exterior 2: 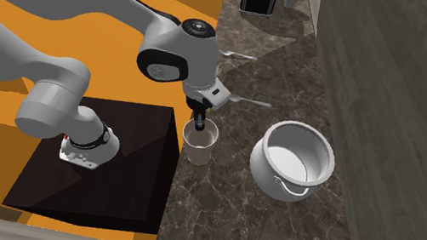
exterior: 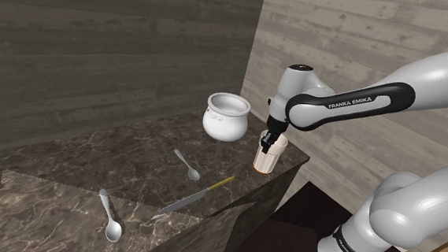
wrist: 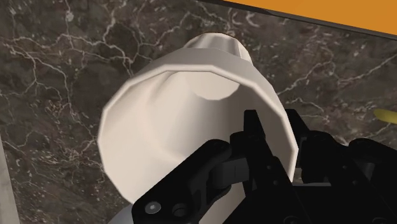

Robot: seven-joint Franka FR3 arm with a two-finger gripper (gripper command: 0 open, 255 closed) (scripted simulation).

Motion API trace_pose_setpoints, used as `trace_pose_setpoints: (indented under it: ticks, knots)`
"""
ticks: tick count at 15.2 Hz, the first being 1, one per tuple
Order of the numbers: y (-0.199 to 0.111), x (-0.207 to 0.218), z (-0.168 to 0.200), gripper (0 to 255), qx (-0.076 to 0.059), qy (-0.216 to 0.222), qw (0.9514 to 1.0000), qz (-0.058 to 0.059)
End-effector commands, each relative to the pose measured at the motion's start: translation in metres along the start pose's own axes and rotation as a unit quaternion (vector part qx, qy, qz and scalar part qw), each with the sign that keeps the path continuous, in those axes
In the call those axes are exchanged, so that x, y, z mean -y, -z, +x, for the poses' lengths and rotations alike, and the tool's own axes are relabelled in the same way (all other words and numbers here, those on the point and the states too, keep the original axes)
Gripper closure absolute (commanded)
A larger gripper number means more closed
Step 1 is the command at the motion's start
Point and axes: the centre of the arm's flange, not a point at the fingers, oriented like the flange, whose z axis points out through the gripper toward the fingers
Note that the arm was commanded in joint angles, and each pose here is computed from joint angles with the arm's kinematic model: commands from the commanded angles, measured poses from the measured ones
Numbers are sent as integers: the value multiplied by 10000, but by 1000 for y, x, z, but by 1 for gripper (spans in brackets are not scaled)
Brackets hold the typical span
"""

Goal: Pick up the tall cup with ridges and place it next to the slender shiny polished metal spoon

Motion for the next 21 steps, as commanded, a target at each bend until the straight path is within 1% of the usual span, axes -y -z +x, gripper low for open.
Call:
trace_pose_setpoints:
  ticks: [1,3,21]
  knots:
    - [-1,0,0,255,6,-2,10000,0]
    - [-1,0,0,255,6,-2,10000,0]
    - [94,-6,2,255,6,-2,10000,0]
